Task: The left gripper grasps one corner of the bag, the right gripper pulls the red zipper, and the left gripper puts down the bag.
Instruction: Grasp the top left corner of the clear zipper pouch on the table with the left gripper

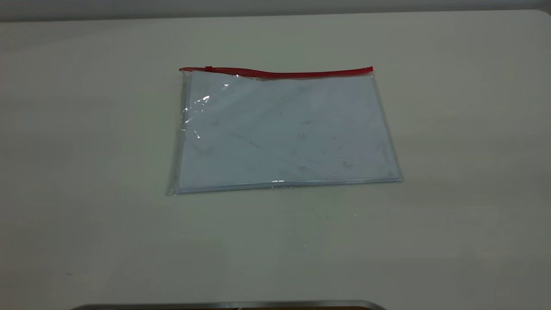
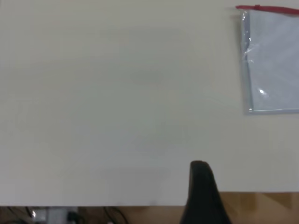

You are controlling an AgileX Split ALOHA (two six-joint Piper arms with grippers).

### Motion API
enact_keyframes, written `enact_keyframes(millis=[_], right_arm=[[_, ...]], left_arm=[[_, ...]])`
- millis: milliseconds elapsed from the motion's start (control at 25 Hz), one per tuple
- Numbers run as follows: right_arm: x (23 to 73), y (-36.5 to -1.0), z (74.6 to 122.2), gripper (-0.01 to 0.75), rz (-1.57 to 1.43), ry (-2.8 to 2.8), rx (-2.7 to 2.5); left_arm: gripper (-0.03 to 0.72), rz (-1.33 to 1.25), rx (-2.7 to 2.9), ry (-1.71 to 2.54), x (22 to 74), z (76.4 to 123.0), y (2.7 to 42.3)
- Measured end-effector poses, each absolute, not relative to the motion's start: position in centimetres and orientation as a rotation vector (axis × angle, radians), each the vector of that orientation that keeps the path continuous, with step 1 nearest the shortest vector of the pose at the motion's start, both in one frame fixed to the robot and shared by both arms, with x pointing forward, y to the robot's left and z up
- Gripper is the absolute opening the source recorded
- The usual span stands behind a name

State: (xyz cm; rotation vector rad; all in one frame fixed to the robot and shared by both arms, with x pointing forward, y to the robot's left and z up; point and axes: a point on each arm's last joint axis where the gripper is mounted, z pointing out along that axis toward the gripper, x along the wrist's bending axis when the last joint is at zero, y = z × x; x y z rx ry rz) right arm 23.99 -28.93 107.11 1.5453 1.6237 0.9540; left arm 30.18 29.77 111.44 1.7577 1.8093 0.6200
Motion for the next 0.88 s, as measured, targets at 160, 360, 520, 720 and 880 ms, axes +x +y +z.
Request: enact_keyframes(millis=[160,360,520,720,880], right_arm=[[26.1,-28.8,108.0,0.578,0.956,1.667,1.602],[29.6,-29.0,107.8,0.578,0.880,1.749,1.698],[33.0,-29.3,107.1,0.578,0.824,1.789,1.769],[37.4,-29.6,105.8,0.578,0.782,1.818,1.859],[41.1,-29.8,105.6,0.578,0.742,1.848,1.901]], left_arm=[[0.565,0.472,1.798,1.790,36.1,111.5,29.0],[0.565,0.308,1.825,1.714,43.0,108.9,27.9],[0.565,0.242,1.839,1.691,47.8,105.4,27.6],[0.565,0.156,1.846,1.688,52.7,100.9,27.2],[0.565,0.088,1.879,1.654,56.5,98.0,26.9]])
